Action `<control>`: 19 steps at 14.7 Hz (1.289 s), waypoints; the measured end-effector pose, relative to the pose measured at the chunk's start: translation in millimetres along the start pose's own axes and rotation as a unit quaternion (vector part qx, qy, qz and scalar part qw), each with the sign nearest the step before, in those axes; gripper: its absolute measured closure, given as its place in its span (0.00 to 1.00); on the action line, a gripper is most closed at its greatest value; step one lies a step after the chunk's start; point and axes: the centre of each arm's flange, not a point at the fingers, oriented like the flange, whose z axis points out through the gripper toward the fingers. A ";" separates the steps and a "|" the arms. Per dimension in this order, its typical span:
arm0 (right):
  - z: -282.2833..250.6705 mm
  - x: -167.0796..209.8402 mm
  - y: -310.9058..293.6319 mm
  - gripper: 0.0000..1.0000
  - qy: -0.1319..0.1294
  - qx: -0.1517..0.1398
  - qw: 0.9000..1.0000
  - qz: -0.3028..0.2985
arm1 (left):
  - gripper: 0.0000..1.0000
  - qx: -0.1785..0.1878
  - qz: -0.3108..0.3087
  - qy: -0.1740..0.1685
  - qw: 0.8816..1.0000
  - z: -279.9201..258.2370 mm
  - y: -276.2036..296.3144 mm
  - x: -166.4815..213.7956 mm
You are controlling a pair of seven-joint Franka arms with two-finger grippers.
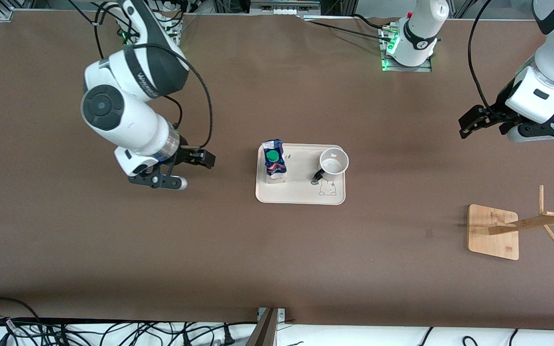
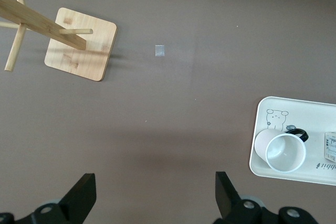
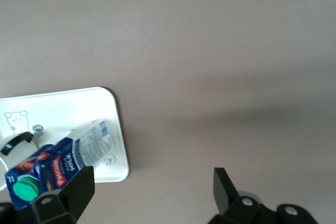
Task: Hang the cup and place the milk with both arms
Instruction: 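Move the right gripper over the blue milk carton on the tray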
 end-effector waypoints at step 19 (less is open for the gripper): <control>55.1 -89.9 -135.6 0.00 0.039 0.049 0.995 0.080 | 0.00 0.000 0.003 0.002 1.000 -1.2 3.4 0.9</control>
